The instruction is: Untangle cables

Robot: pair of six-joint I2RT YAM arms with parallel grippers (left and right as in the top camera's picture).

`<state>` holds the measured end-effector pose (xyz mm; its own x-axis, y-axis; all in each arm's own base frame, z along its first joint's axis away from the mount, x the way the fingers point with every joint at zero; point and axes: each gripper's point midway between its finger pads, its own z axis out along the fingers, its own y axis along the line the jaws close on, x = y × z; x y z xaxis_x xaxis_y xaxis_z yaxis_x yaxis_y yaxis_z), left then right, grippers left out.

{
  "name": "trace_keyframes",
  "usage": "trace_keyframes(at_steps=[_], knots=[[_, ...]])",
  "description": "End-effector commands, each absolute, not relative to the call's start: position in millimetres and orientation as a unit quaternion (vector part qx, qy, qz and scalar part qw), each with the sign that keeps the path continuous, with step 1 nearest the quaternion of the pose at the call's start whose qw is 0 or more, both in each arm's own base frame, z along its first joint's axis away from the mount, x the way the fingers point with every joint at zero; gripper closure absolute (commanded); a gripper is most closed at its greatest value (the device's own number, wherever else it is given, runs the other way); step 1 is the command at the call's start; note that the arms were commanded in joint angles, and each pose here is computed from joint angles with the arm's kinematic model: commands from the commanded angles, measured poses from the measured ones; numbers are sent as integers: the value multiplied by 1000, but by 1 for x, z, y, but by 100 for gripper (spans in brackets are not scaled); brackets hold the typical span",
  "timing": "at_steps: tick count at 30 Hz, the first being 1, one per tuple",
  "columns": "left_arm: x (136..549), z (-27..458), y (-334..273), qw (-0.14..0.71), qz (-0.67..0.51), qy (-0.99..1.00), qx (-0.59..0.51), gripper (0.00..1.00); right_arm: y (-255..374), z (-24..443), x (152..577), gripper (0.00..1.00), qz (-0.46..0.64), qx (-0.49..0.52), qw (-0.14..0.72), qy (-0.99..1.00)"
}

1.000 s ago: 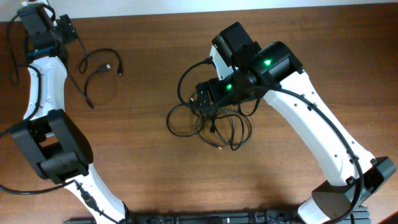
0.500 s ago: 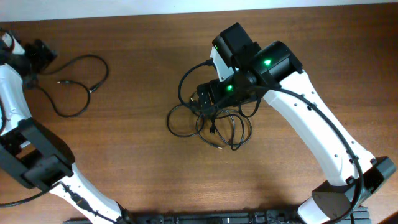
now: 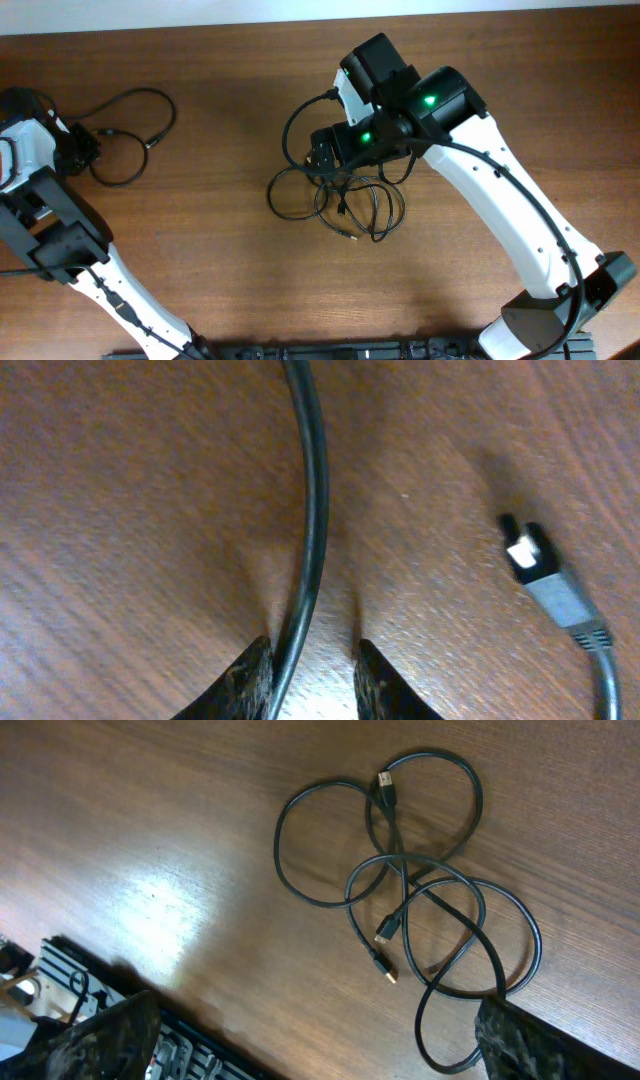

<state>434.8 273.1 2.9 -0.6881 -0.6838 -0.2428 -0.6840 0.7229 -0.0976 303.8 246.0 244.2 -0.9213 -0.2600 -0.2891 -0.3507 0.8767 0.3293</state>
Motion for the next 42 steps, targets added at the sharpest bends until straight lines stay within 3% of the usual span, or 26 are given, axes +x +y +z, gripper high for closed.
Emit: trace_keyframes(at_steps=[1, 3, 6, 10, 12, 13, 14, 16, 19, 21, 22, 24, 28, 33, 36, 40, 42], knots=[[421, -60, 250, 66, -47, 912, -402, 94, 249, 246, 302, 2, 195, -160, 119, 960], [442, -66, 238, 92, -112, 893, -425, 100, 249, 246, 302, 2, 196, -160, 119, 960], [542, -15, 218, 253, -277, 821, -431, 100, 253, 248, 300, 1, 208, -162, 114, 958], [614, 30, 170, 366, -267, 829, -329, 100, 249, 245, 293, 2, 204, -144, 95, 964], [629, 63, 172, 393, -266, 828, -300, 100, 248, 245, 292, 2, 203, -144, 93, 964], [635, 98, 188, 410, -260, 821, -299, 42, 249, 245, 292, 2, 203, -144, 93, 964], [636, 122, 201, 424, -250, 820, -293, 1, 249, 245, 292, 2, 203, -144, 93, 964], [623, 163, 232, 434, -224, 825, -284, 1, 249, 245, 293, 2, 203, -144, 94, 964], [599, 185, 250, 414, -209, 836, -294, 1, 249, 245, 297, 2, 201, -142, 103, 964], [568, 166, 225, 321, -264, 851, -320, 1, 226, 241, 319, 2, 132, -75, 145, 978], [554, 157, 200, 273, -292, 863, -309, 1, 213, 240, 328, 2, 97, -41, 164, 981], [544, 156, 129, 239, -340, 894, -168, 1, 189, 237, 345, 2, 57, 4, 183, 981], [493, 143, -39, 92, -377, 921, 41, 0, 103, 222, 355, 2, 10, 108, 131, 986], [408, 130, -241, -37, -329, 909, 255, 1, -39, 222, 367, 1, -35, 289, 132, 947], [367, 145, -275, -49, -223, 932, 280, 1, -113, 220, 343, 2, -61, 381, 114, 915], [331, 222, -283, 15, -231, 927, 293, 1, -126, 220, 338, 2, -64, 399, 111, 908], [292, 225, -287, -17, -225, 927, 299, 1, -122, 220, 339, 1, -54, 398, 110, 909]])
